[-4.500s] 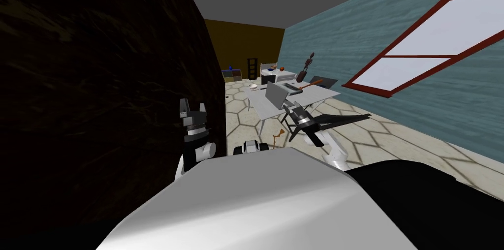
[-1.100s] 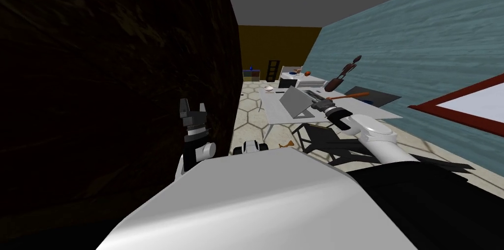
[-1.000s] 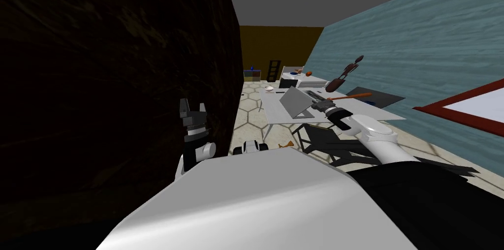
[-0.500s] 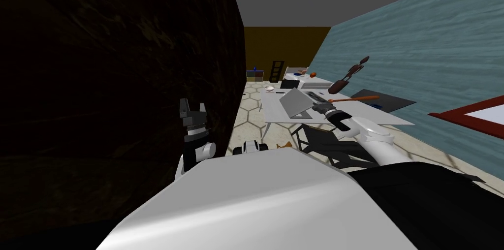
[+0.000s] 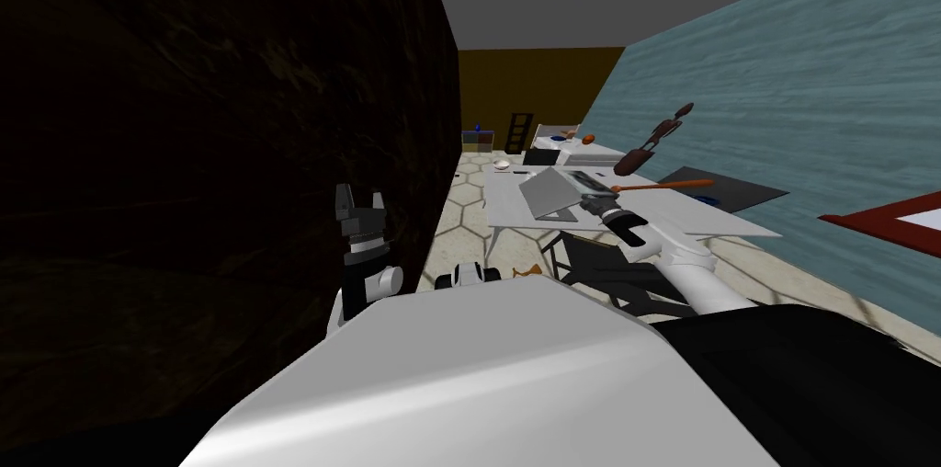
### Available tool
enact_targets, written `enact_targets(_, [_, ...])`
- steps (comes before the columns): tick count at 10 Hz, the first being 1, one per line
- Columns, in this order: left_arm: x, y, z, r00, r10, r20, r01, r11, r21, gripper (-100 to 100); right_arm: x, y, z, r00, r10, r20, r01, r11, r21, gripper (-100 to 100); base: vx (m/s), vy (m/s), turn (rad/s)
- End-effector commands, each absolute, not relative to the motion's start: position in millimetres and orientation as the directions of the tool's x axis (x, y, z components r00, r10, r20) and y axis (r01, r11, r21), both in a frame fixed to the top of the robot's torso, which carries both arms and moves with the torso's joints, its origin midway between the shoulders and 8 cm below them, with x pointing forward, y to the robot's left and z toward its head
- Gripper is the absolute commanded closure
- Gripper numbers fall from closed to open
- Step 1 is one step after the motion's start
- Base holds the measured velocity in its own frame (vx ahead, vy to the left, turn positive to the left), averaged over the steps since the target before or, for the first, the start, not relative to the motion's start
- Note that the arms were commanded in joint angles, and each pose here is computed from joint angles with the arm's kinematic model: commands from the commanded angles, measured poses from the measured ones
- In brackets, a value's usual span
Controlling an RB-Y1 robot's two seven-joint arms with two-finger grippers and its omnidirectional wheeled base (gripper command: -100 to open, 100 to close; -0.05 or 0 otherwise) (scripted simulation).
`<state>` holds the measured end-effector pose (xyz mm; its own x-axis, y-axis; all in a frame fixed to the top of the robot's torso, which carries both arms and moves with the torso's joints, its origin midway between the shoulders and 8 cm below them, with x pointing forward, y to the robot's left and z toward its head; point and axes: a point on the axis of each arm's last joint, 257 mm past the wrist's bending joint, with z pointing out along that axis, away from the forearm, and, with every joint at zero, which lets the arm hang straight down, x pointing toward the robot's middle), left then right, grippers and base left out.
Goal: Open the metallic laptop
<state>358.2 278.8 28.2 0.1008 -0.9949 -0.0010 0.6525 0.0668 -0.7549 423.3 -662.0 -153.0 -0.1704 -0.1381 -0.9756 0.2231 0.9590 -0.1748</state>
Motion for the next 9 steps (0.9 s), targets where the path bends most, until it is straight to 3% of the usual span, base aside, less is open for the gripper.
enact_targets(1, [358,279,28,0.101,-0.995,-0.001,0.652,0.067,-0.755,0,417,-650,-186,-0.174,-0.014,-0.985,0.229,0.972,-0.054,100,-0.032,-0.027,0.098])
enact_targets(5, [358,279,28,0.101,-0.995,-0.001,0.653,0.067,-0.755,0,416,-641,-214,-0.161,0.113,-0.980,0.245,0.967,0.072,100,-0.028,-0.032,0.074])
enact_targets(6, [358,279,28,0.101,-0.995,-0.001,0.653,0.067,-0.755,0,416,-660,-218,-0.172,0.080,-0.982,0.311,0.950,0.023,-100,-0.120,-0.063,0.351])
enact_targets(9, [358,279,28,0.101,-0.995,-0.001,0.652,0.067,-0.755,0,434,-665,-222,-0.158,0.081,-0.984,0.357,0.934,0.019,-100,-0.108,-0.059,0.064])
